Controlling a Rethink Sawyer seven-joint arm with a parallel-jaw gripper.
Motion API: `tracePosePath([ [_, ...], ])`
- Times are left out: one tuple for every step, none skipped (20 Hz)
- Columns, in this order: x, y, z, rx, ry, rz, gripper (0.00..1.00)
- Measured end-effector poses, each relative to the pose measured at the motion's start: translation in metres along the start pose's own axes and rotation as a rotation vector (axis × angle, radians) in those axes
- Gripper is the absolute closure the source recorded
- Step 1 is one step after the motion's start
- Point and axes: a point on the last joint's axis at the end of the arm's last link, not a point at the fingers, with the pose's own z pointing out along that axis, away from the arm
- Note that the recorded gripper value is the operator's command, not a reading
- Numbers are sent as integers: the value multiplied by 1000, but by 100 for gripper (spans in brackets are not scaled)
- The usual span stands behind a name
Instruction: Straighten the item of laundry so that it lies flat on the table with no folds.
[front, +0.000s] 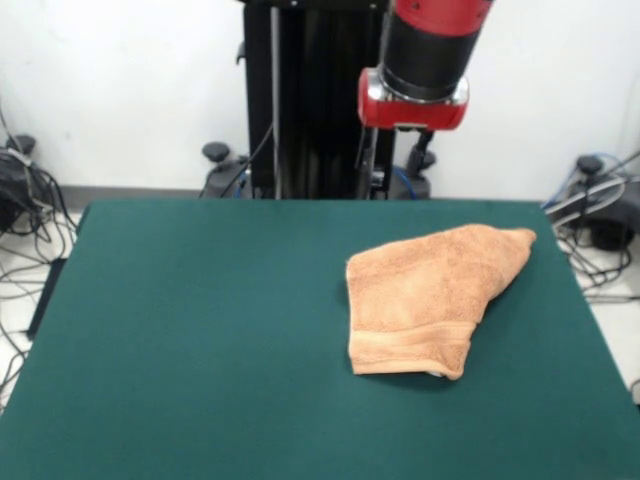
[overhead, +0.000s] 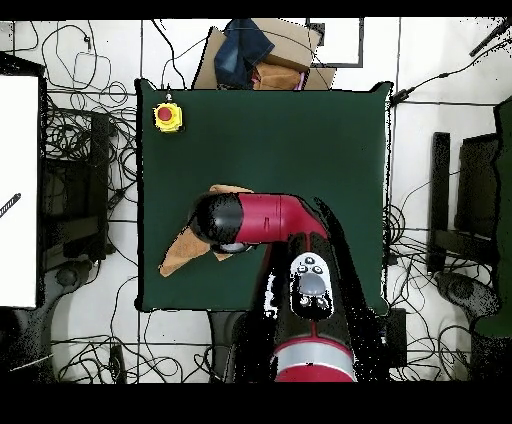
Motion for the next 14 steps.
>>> tracePosePath([
  [-1,0,1,0,-1,-2,0],
  [-3,0,3,1,-3,-5,0],
  [-4,0,5,3,-4,-8,0],
  [-7,0,8,4,-7,-14,0],
  [-9,0,10,6,-8,-18,0],
  [-11,0,13,6,-9,-24,0],
  [-13,0,15,6,-10,-29,0],
  [-14,1,17,6,-11,-33,0],
  [-19,1,21,6,-13,-39,0],
  [-21,1,22,5,-13,-41,0],
  [-22,1,24,4,-14,-42,0],
  [-24,1,25,3,-15,-43,0],
  [-26,1,27,1,-16,-45,0],
  [-28,1,28,-1,-19,-47,0],
])
